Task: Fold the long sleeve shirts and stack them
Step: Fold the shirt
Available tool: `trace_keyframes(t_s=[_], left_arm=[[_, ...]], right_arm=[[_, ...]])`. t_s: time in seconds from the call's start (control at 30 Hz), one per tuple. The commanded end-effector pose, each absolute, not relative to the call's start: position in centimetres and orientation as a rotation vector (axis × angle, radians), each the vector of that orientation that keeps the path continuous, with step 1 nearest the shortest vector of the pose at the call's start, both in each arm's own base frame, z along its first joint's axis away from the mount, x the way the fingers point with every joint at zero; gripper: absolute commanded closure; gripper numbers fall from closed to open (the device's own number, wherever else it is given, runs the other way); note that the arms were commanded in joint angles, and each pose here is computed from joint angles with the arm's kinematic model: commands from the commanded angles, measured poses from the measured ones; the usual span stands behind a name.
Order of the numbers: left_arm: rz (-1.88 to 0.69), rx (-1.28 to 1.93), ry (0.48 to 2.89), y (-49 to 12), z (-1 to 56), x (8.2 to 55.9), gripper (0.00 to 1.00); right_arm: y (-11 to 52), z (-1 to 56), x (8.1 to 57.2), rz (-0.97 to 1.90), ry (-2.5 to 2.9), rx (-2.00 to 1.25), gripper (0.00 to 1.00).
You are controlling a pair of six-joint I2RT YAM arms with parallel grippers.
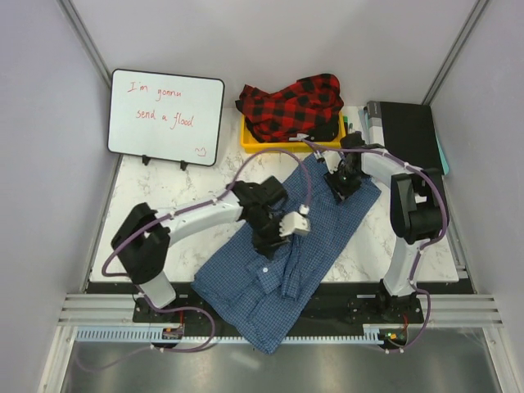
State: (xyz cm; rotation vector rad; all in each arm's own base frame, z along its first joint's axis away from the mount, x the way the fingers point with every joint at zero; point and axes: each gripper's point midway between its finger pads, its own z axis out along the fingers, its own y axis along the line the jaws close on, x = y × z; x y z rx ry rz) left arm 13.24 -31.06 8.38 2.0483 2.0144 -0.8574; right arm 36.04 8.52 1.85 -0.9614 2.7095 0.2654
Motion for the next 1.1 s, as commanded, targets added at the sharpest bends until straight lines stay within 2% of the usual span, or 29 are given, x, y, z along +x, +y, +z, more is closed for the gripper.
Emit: trace_keyframes(t_s=[0.0, 0.07, 0.17, 0.3, 0.37, 0.57, 0.97, 1.07], left_arm=[[-0.532, 2.063, 2.125, -22.5, 5.7, 18.1, 0.59], [-0.458, 2.067, 2.135, -20.4, 4.7, 19.7, 0.59], [-0.543, 2.026, 2.085, -20.9, 5.8, 20.0, 0.56], [-0.8, 1.981, 1.977, -23.0, 8.2, 17.1, 0.47], [-0.832, 1.964, 1.957, -23.4, 7.8, 16.1, 0.44], [-0.882, 1.861, 2.166, -24.1, 5.6, 15.2, 0.49], [-0.977, 1.836, 2.345, -24.9, 3.4, 12.5, 0.5], [-0.959, 1.813, 2.383, -24.6, 2.9, 12.5, 0.58]], right_arm=[[9.2, 2.3, 37.0, 0.202, 2.637, -1.007, 0.58], [9.6, 2.2, 36.8, 0.205, 2.636, -1.016, 0.58], [9.4, 2.5, 36.8, 0.196, 2.633, -1.014, 0.58], [10.3, 5.6, 36.1, 0.26, 2.574, -1.027, 0.59], [11.1, 7.1, 35.6, 0.33, 2.529, -1.025, 0.59], [12.3, 9.3, 34.1, 0.426, 2.499, -0.998, 0.6], [12.2, 5.5, 34.0, 0.44, 2.589, -0.998, 0.62], [12.0, 5.1, 34.0, 0.426, 2.597, -1.006, 0.62]])
